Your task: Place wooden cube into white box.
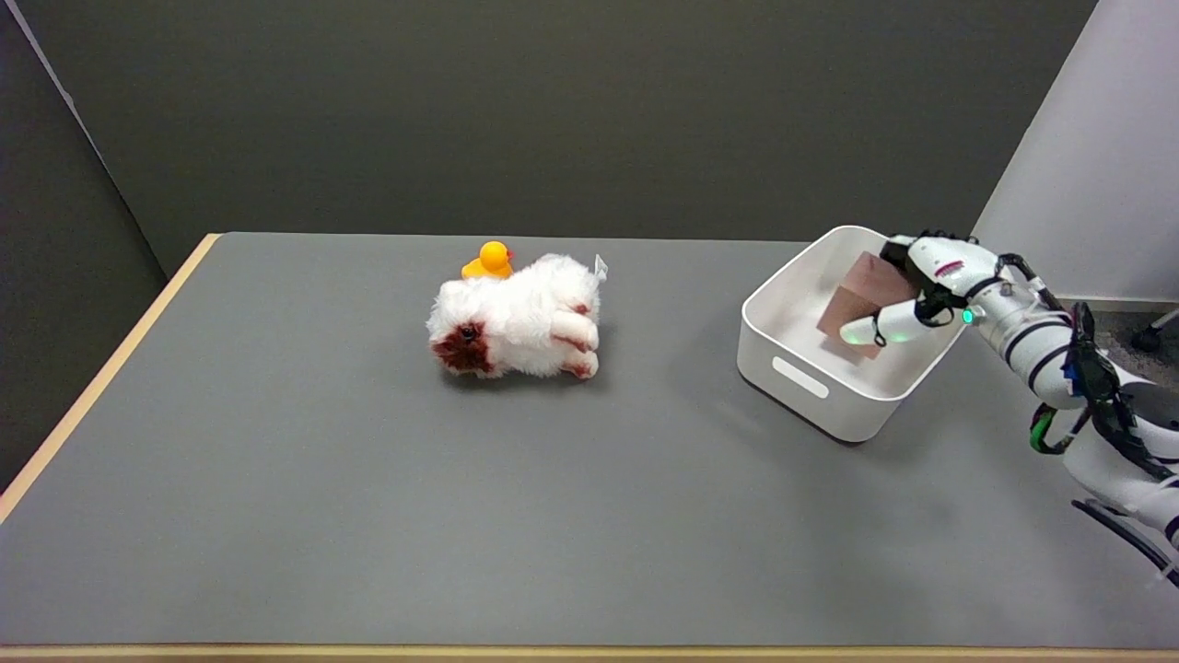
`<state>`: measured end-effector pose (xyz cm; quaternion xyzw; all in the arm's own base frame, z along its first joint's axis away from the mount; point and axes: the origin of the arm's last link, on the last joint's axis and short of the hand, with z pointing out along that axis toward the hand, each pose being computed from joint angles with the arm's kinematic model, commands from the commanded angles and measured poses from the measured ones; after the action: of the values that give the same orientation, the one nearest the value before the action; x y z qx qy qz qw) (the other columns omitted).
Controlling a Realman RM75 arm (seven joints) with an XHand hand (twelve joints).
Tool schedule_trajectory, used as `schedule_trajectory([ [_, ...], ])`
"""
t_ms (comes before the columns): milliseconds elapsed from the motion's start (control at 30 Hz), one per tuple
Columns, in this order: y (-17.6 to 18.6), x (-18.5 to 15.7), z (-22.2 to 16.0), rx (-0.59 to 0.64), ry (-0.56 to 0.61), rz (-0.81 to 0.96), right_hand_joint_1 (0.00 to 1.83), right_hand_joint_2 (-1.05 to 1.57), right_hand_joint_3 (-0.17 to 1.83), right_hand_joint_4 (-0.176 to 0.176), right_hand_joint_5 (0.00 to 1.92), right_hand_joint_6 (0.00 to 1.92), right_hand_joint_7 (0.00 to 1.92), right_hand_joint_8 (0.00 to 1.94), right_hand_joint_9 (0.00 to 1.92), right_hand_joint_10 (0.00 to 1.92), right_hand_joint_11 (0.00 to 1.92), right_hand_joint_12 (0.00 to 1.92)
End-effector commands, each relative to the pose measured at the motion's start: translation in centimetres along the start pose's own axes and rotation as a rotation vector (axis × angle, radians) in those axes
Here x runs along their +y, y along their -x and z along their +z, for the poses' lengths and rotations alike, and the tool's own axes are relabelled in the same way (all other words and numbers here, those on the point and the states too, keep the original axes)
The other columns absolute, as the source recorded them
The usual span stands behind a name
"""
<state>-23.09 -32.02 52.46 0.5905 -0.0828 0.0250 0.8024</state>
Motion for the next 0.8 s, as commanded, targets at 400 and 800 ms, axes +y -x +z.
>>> schedule_trajectory([
  [400, 2.7, -0.5, -1.8, -0.098, -0.093, 0.008, 0.81, 0.64, 0.93, 0.038, 0.26, 0.47, 0.43, 0.45, 0.34, 0.90, 0.26, 1.42],
  [800, -0.7, -3.7, -3.1, 0.005, -0.173, -0.016, 0.55, 0.52, 0.79, -0.023, 0.00, 0.02, 0.00, 0.00, 0.00, 0.00, 0.00, 0.71],
])
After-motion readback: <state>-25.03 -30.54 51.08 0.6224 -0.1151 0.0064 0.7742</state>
